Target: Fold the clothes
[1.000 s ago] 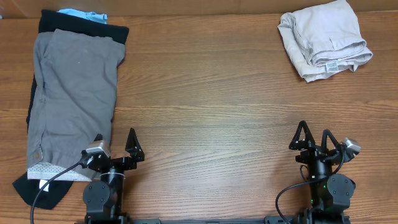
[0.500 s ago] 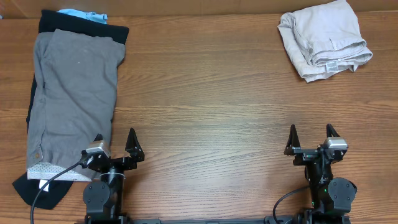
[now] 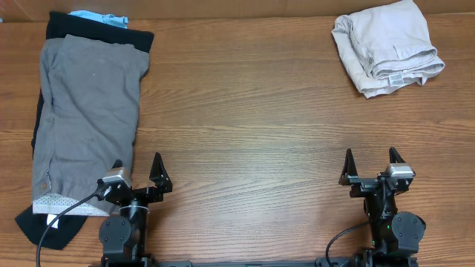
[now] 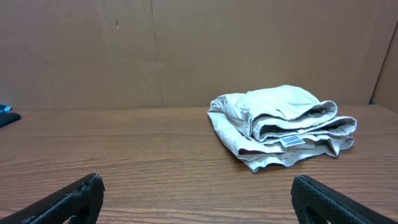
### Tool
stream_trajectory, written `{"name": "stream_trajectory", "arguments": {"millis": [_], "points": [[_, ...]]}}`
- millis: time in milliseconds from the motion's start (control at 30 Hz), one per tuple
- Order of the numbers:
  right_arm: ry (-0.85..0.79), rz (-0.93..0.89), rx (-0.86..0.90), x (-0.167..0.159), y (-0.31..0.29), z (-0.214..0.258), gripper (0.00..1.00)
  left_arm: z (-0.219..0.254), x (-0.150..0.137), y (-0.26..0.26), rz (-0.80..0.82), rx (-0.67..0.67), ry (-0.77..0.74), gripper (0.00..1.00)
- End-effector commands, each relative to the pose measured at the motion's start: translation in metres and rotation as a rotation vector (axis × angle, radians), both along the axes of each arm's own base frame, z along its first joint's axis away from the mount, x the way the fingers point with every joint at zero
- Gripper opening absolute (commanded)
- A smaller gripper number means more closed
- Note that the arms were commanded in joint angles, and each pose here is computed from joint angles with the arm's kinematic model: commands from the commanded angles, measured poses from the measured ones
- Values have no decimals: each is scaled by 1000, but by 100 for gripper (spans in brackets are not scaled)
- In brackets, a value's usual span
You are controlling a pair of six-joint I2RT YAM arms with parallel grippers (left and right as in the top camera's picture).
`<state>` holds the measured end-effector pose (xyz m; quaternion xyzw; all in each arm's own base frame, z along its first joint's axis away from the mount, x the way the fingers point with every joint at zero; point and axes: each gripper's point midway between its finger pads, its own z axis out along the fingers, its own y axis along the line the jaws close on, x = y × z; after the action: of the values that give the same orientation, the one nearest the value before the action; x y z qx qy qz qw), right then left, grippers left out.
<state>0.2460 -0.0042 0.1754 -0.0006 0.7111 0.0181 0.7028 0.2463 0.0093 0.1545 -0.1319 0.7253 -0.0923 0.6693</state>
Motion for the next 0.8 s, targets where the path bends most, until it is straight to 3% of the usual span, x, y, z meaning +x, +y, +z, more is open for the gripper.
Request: {"name": "stream_trajectory", "arguments": {"millis": [0, 767], "points": [[-2, 7, -6, 0, 2, -2, 100, 2, 0, 2, 7, 16, -10, 100], [-2, 7, -6, 0, 2, -2, 100, 2, 0, 4, 19, 17, -12, 100]]}}
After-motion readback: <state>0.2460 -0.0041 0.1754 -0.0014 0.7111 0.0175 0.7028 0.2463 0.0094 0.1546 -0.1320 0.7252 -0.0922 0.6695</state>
